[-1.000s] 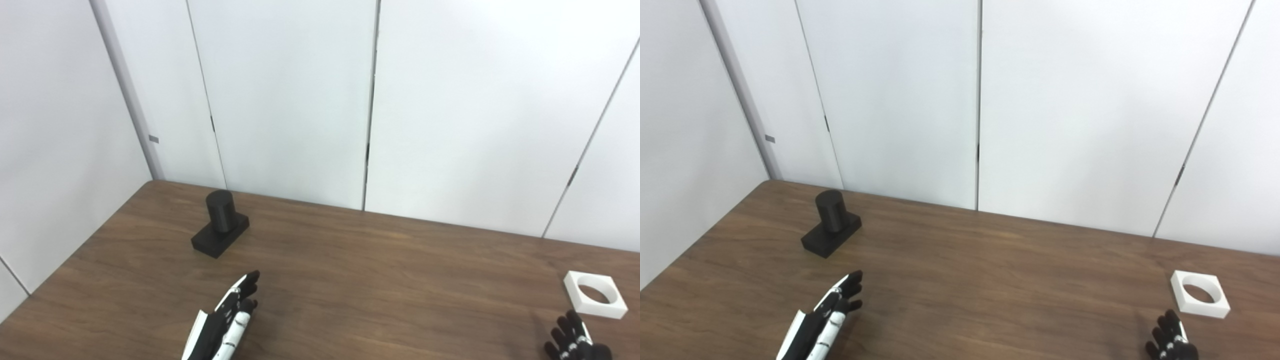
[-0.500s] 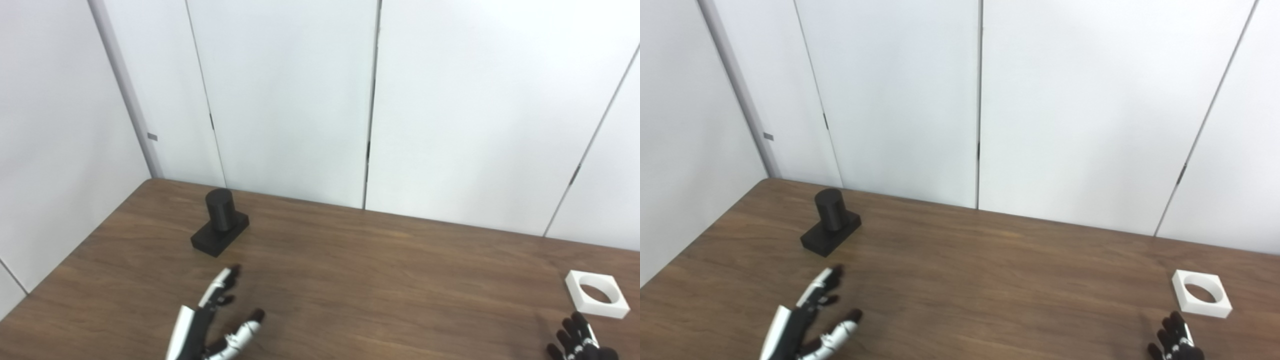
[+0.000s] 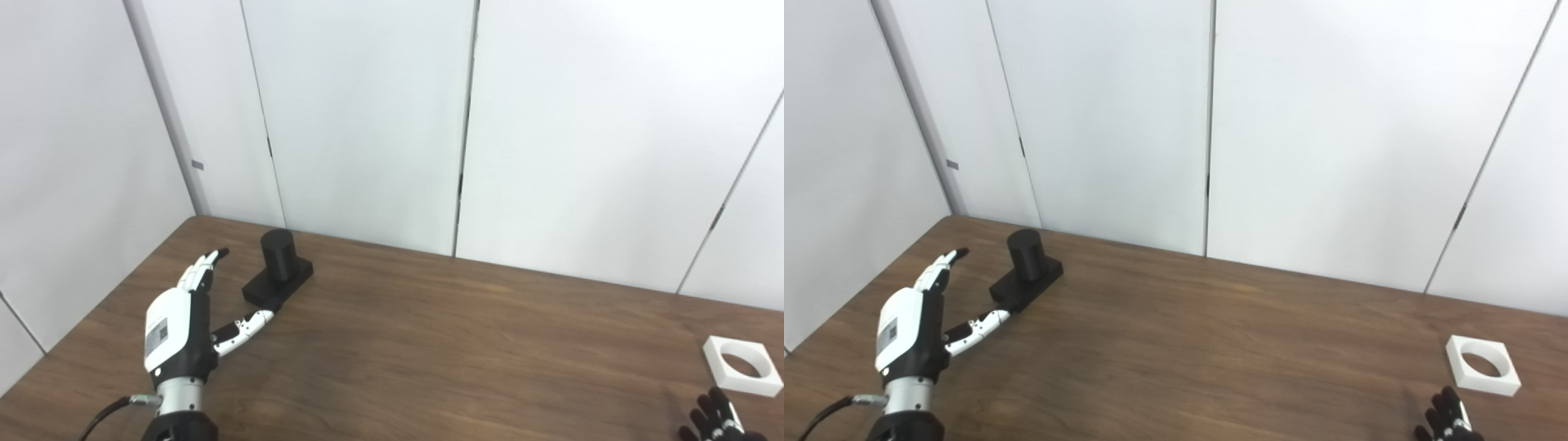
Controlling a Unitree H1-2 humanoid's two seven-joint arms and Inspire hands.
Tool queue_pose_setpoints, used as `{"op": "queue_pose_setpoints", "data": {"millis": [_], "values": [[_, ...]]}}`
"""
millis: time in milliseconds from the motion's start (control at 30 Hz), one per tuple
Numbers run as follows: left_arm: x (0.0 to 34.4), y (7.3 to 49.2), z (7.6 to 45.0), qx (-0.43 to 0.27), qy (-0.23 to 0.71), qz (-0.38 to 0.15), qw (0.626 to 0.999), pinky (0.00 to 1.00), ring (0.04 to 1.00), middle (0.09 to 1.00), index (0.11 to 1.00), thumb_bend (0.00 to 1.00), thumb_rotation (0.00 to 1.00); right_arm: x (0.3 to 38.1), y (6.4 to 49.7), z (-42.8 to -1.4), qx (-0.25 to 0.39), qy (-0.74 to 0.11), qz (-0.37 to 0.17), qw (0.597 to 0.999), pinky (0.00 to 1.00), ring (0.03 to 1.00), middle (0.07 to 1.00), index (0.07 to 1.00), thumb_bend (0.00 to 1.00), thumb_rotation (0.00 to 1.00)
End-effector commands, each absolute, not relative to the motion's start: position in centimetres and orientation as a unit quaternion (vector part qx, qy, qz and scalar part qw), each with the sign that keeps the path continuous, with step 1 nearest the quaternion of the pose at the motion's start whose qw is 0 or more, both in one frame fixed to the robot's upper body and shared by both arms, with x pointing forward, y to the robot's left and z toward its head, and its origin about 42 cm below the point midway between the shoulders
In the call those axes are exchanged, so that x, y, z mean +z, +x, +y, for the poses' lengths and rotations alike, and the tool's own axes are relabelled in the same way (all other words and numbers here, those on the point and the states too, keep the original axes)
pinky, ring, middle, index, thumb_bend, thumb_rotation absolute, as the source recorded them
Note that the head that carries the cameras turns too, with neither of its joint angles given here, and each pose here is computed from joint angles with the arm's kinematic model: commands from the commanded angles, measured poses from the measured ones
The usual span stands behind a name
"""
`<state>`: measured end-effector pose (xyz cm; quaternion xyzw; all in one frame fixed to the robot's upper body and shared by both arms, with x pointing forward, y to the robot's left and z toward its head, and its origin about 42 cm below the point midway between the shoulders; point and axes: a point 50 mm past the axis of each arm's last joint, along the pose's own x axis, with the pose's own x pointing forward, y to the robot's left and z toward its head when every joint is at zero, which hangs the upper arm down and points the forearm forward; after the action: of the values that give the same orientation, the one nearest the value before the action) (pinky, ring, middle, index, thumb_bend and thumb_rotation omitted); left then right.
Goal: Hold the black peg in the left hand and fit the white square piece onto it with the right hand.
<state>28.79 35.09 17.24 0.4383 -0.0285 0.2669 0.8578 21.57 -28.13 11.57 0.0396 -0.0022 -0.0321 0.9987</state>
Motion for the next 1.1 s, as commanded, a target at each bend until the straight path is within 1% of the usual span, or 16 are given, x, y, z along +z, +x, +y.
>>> {"op": "queue_pose_setpoints", "data": {"millis": [0,100,233,267,300,367,433,567,800,933,1067], "values": [[19.1,30.3,35.7,0.288,0.457,-0.053,0.84,0.85,0.922,0.915,0.868,0.88,0.53,10.9,17.9,-29.4,-0.035,0.023,0.027,0.999,1.0,1.0,1.0,1.0,0.72,1.0],[18.9,31.3,35.8,0.291,0.468,-0.038,0.834,0.88,0.93,0.921,0.867,0.88,0.56,10.9,17.9,-29.7,-0.033,0.021,0.025,0.999,1.0,1.0,1.0,1.0,0.72,1.0],[18.9,32.8,35.9,0.295,0.478,-0.02,0.827,0.91,0.927,0.905,0.847,0.89,0.55,11.0,17.9,-30.2,-0.031,0.027,0.023,0.999,1.0,1.0,1.0,1.0,0.77,1.0],[18.9,33.2,36.0,0.295,0.485,-0.015,0.823,0.91,0.928,0.904,0.846,0.9,0.56,11.0,17.9,-30.2,-0.039,0.027,0.025,0.999,1.0,1.0,0.998,1.0,0.77,1.0],[18.8,33.6,36.1,0.294,0.489,-0.012,0.821,0.92,0.923,0.902,0.846,0.92,0.57,11.1,17.9,-30.2,-0.045,0.027,0.026,0.998,1.0,1.0,0.973,1.0,0.76,1.0],[18.9,34.2,36.2,0.292,0.492,-0.004,0.82,0.93,0.925,0.903,0.839,0.94,0.58,11.3,17.8,-30.2,-0.051,0.029,0.026,0.998,1.0,1.0,0.957,0.994,0.73,1.0],[19.0,34.8,36.3,0.289,0.496,0.007,0.819,0.93,0.93,0.911,0.839,0.95,0.6,11.6,17.7,-30.2,-0.051,0.029,0.027,0.998,1.0,1.0,0.948,0.995,0.75,1.0],[18.9,35.6,36.4,0.284,0.499,0.018,0.818,0.92,0.93,0.914,0.833,0.97,0.6,11.8,17.6,-30.3,-0.051,0.016,0.026,0.998,1.0,1.0,0.941,0.991,0.77,1.0],[18.7,36.7,36.5,0.28,0.502,0.037,0.818,0.91,0.929,0.912,0.814,1.0,0.62,12.1,17.5,-30.3,-0.053,0.023,0.027,0.998,1.0,0.999,0.933,0.976,0.77,1.0],[18.5,37.3,36.5,0.283,0.494,0.047,0.82,0.92,0.931,0.913,0.81,1.0,0.61,12.2,17.5,-30.4,-0.053,0.02,0.026,0.998,1.0,0.994,0.929,0.976,0.77,1.0],[18.2,38.0,36.6,0.284,0.487,0.055,0.824,0.91,0.921,0.899,0.811,1.0,0.58,12.2,17.5,-30.4,-0.056,0.021,0.026,0.998,1.0,0.98,0.921,0.966,0.77,1.0]]}}
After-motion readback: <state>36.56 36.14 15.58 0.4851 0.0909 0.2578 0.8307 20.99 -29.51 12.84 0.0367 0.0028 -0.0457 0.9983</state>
